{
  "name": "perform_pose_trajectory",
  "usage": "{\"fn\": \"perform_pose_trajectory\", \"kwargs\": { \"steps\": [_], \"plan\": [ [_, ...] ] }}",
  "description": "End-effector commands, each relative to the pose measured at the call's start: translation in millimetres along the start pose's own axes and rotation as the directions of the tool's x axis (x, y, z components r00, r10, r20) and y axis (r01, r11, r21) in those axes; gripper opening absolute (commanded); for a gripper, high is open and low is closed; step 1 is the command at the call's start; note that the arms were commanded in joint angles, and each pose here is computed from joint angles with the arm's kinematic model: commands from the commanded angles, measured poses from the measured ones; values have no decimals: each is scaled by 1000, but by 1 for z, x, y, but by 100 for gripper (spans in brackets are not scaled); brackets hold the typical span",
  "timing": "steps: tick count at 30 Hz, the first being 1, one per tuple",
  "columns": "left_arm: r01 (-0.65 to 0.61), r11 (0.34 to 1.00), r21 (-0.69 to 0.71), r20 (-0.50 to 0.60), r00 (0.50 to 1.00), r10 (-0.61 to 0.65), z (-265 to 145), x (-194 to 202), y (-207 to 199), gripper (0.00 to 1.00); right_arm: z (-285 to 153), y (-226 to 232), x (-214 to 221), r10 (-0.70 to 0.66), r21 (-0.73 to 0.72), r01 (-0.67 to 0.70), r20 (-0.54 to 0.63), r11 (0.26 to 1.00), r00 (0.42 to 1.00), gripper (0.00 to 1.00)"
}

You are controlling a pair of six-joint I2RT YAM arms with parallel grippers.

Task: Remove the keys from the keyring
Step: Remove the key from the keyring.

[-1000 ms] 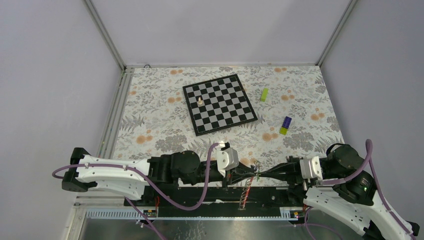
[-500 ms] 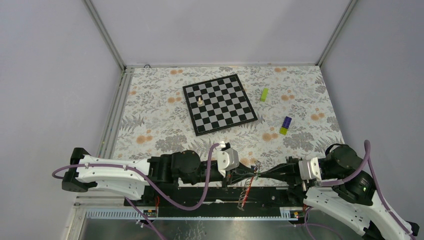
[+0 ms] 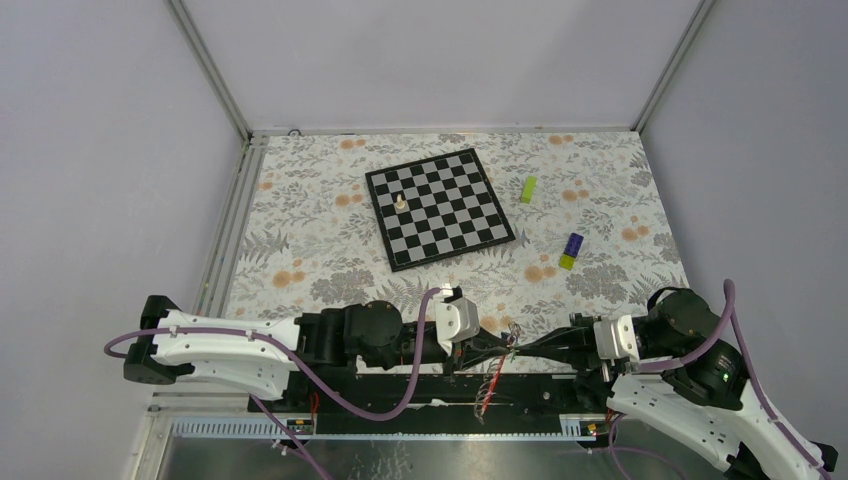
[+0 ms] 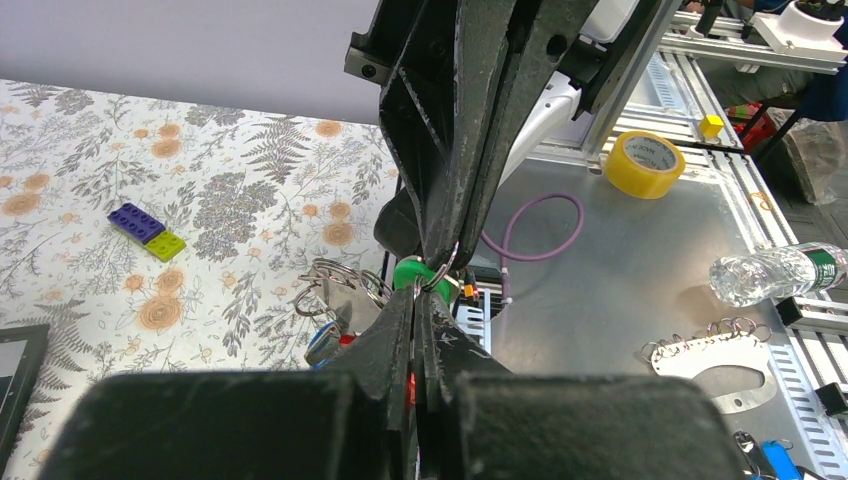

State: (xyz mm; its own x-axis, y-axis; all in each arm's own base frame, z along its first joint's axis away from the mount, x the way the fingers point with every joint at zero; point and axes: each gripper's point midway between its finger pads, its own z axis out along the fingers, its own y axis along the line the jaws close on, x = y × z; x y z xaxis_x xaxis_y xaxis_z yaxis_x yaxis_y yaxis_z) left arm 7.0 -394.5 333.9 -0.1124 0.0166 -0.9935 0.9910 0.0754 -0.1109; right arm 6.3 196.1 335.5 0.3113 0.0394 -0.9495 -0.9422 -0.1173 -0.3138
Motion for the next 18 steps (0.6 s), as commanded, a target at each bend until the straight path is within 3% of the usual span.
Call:
{"fn": "perform_pose_trajectory", "kwargs": {
  "steps": [1, 10, 18],
  "plan": [
    [2, 1000, 5, 131, 991, -3, -2, -41, -1, 0, -2, 5, -26, -45, -38, 47, 66, 998, 997, 0],
    [2, 1000, 2, 120, 993, -2, -1, -37, 0, 0, -4, 17, -55, -27, -117, 43, 136, 992, 990, 0],
    [1, 1000, 16, 124, 992, -3, 0, -41, -3, 0, -2, 17, -35, -7, -112, 16, 81, 994, 997, 0]
  ]
}}
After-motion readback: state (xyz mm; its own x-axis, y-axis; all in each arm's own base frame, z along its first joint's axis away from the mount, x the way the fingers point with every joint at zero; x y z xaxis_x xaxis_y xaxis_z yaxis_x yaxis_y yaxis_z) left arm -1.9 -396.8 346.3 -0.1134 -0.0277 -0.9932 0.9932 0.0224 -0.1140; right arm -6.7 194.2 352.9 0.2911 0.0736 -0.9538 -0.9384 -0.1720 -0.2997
